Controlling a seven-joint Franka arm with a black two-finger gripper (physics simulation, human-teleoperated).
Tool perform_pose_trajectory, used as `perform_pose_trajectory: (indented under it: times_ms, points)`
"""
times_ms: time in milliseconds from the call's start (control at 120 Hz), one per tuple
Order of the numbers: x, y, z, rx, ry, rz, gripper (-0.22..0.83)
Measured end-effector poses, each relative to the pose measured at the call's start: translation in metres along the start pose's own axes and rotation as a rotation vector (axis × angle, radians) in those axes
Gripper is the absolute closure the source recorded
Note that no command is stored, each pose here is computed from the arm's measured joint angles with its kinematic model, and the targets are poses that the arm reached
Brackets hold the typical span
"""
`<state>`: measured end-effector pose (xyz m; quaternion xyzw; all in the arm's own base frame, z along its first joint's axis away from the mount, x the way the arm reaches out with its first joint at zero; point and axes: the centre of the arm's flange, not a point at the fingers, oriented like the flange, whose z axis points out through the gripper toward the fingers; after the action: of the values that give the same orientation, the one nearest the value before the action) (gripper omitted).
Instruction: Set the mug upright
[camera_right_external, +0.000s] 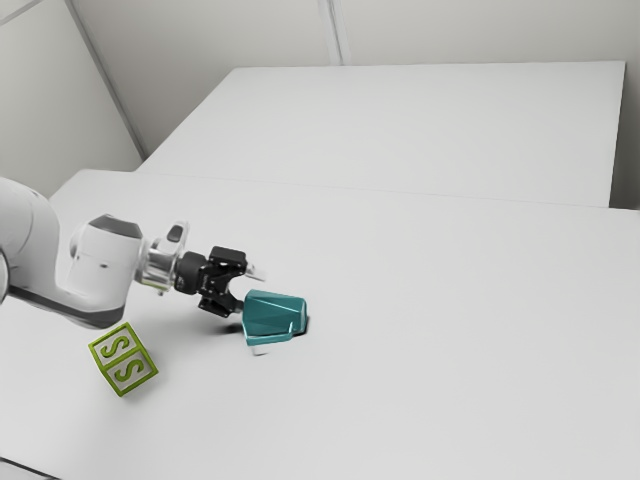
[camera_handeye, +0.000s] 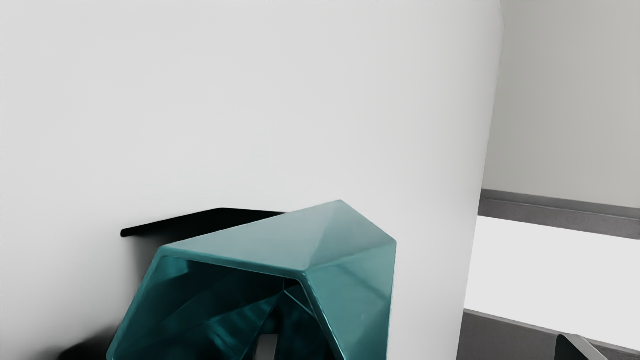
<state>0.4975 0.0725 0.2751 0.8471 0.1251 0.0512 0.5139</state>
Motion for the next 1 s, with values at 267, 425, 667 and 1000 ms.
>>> perform_pose_trajectory:
  times_ms: [267, 425, 667, 1000]
  points:
    - [0.001, 0.006, 0.018, 0.012, 0.007, 0.05, 0.31]
    - [0.004, 0.009, 0.015, 0.02, 0.024, 0.067, 0.6]
    - [0.006, 0.014, 0.013, 0.025, 0.029, 0.077, 0.74]
    - [0.068, 0.126, -0.024, 0.268, -0.074, 0.418, 0.77]
